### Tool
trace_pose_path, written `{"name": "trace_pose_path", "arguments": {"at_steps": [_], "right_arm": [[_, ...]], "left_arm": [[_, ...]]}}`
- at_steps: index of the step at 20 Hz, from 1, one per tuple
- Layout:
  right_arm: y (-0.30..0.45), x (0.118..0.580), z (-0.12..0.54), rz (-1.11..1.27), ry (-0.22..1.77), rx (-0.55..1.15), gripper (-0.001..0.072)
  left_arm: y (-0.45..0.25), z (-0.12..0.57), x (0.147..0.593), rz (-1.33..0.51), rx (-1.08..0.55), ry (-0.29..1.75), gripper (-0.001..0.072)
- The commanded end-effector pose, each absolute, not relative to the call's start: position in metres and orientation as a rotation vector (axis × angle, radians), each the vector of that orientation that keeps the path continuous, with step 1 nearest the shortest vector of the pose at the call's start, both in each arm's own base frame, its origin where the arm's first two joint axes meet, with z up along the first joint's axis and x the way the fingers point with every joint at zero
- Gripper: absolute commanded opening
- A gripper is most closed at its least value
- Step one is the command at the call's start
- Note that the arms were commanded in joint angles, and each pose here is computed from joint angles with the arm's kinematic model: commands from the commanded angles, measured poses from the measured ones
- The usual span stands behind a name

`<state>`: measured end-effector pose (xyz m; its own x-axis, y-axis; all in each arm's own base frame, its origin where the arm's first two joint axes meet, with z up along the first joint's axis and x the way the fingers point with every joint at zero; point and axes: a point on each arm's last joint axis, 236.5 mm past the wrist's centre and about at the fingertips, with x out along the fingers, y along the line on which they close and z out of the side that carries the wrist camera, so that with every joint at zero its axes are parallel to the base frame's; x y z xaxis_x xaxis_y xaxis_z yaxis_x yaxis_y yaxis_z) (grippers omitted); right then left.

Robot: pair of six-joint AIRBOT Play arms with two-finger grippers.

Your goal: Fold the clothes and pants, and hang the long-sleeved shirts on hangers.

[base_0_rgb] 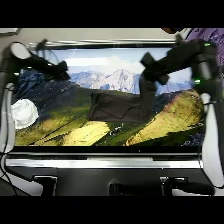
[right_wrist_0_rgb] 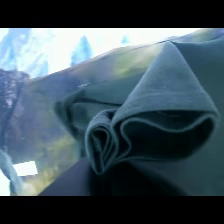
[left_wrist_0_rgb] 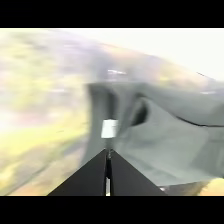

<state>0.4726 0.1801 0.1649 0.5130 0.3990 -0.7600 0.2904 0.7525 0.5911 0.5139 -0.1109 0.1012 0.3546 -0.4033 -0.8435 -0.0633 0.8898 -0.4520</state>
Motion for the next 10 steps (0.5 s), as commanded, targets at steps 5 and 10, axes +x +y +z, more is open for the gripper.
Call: {"name": "trace_pose_path", "arguments": {"at_steps": [5, 10], "right_arm": [[0.289, 0.476, 0.114, 0.094, 1.094, 0.805, 0.0037], [0.331, 0.47, 0.07, 0.111, 1.174, 0.81, 0.0037]], "left_arm": [[-0.023, 0.114, 0.495, -0.105, -0.464, 1.217, 0.0019], [-0.022, 0.114, 0.495, -0.112, -0.453, 1.216, 0.0019]]}}
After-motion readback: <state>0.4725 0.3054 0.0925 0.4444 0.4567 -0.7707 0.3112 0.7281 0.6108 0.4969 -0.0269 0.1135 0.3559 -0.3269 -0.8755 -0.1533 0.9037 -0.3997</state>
